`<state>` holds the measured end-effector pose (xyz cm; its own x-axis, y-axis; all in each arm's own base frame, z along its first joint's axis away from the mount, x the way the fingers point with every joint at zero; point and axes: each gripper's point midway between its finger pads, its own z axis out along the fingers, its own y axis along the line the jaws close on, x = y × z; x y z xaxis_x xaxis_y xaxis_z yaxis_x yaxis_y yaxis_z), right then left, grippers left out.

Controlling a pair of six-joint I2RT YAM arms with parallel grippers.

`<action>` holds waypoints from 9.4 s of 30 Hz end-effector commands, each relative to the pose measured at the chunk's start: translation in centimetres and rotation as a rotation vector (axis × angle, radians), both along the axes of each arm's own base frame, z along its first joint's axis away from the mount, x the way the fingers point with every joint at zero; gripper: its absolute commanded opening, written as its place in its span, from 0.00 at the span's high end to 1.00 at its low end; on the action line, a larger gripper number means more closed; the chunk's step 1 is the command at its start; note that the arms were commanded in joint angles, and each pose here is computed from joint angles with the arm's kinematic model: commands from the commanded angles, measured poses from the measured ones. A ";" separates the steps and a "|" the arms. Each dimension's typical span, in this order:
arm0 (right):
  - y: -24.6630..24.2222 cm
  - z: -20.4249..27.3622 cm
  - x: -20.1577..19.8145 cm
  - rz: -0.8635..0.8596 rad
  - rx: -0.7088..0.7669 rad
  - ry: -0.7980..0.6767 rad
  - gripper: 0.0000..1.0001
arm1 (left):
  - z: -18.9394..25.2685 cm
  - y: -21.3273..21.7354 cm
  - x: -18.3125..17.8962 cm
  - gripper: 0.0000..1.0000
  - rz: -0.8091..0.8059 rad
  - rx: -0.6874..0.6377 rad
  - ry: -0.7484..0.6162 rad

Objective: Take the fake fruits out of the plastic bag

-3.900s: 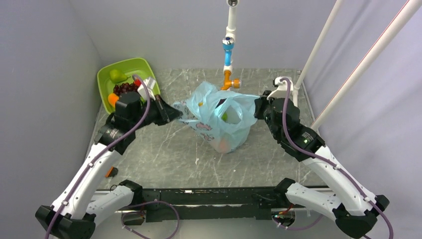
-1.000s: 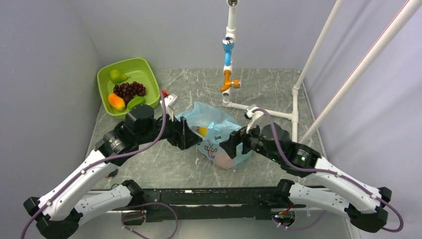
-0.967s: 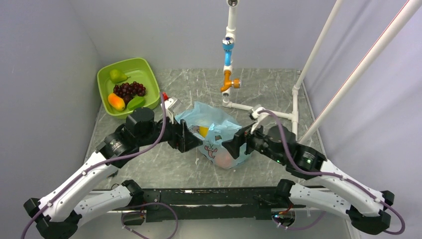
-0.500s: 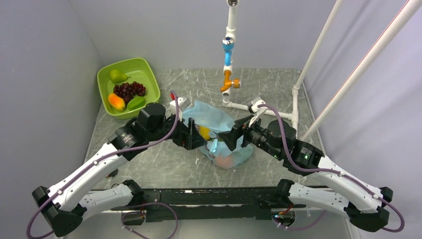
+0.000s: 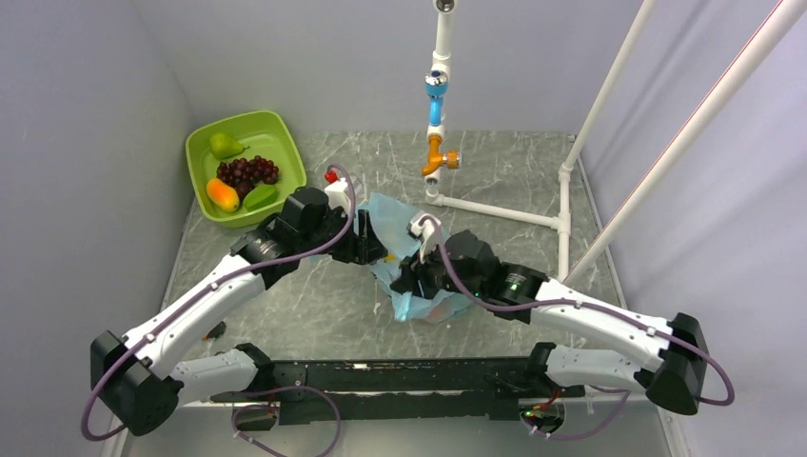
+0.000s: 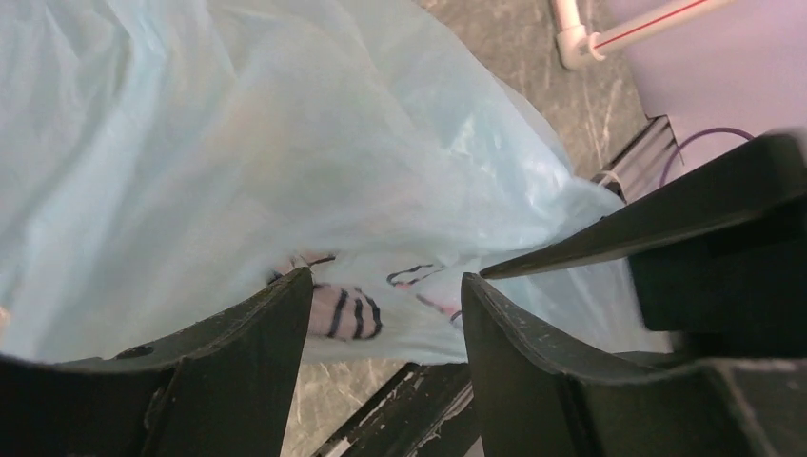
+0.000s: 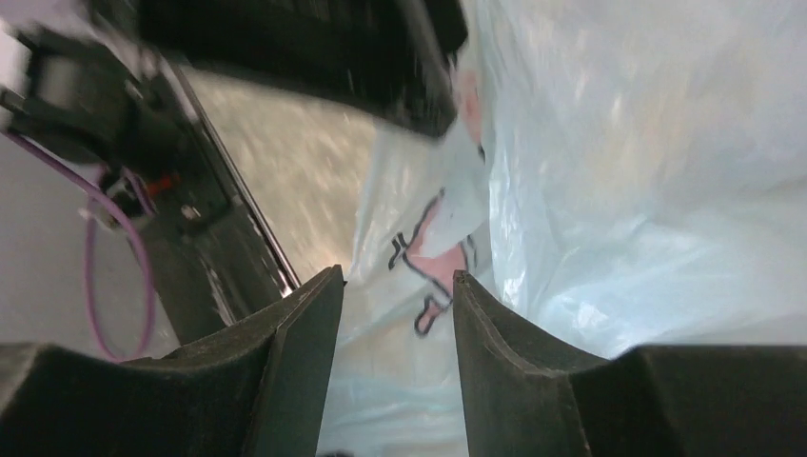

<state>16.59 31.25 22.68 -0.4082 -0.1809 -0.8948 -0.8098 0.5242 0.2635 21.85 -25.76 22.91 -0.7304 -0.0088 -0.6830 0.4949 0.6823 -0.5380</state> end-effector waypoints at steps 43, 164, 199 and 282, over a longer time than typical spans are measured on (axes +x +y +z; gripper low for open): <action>-8.9 -3.4 6.9 -0.631 -0.317 -0.281 0.11 | -3.2 -3.5 -2.5 0.28 -0.111 -0.098 0.007; -6.3 -15.2 -10.6 -0.582 -0.235 0.519 0.89 | -4.2 9.5 5.2 0.69 0.171 0.740 -0.123; -3.2 -3.0 -0.4 -0.197 -0.193 -0.123 0.01 | -0.8 -3.8 -11.1 0.35 -0.127 -0.242 -0.094; -9.4 -5.1 1.1 -0.550 -0.105 -0.050 1.00 | -17.5 -9.1 -5.8 0.49 -0.050 0.151 -0.088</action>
